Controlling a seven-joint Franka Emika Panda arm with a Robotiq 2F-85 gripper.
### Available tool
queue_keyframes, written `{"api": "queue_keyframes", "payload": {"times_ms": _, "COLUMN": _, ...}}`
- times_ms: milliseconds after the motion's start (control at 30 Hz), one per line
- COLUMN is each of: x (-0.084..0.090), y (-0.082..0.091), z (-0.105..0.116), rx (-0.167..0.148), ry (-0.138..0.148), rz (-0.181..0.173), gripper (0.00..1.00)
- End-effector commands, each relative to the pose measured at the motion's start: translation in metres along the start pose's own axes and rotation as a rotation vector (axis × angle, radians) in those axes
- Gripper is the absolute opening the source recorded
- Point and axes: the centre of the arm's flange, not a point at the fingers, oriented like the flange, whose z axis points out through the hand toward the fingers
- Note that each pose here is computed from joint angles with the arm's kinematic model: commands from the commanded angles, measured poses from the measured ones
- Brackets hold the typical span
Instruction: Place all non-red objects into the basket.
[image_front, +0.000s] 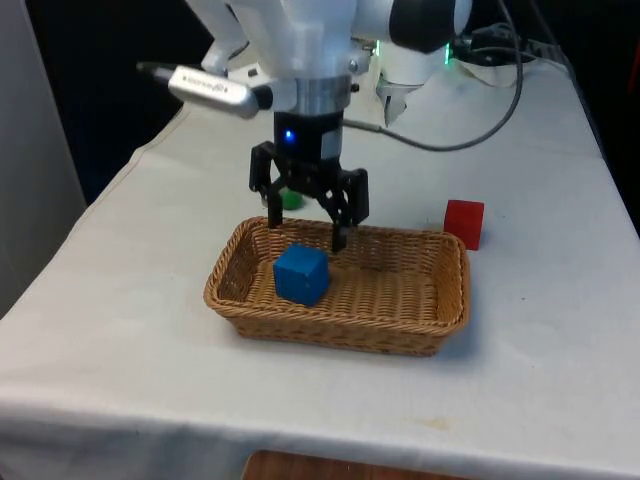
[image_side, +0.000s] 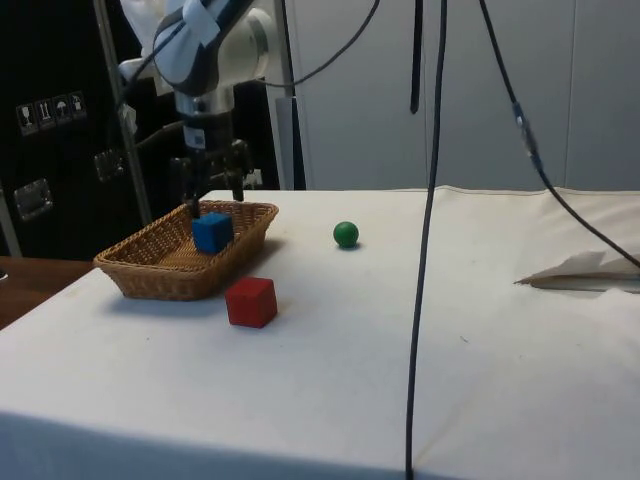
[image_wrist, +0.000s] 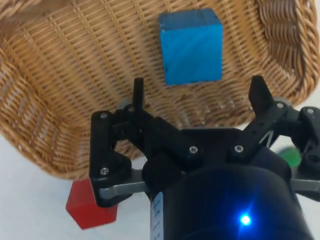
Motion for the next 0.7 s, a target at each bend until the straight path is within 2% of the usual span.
{"api": "queue_keyframes", "payload": {"times_ms": 0, "x": -0.001, "y": 0.001, "z": -0.004, "rx": 0.0, "ry": 0.001, "rz": -0.003, "gripper": 1.0}}
{"api": "queue_keyframes", "payload": {"times_ms": 233, "x": -0.011, "y": 0.007, "z": -0.037, "rx": -0.004, "ry": 0.006, "rz": -0.033, "gripper": 1.0}}
{"api": "queue_keyframes", "payload": {"times_ms": 267, "x": -0.01, "y": 0.006, "z": -0.032, "rx": -0.003, "ry": 0.003, "rz": -0.028, "gripper": 1.0}}
{"api": "queue_keyframes", "payload": {"times_ms": 433, "x": -0.019, "y": 0.012, "z": -0.058, "rx": -0.008, "ry": 0.011, "rz": -0.054, "gripper": 1.0}}
{"api": "queue_keyframes", "payload": {"times_ms": 667, "x": -0.03, "y": 0.021, "z": -0.073, "rx": 0.0, "ry": 0.01, "rz": -0.078, "gripper": 1.0}}
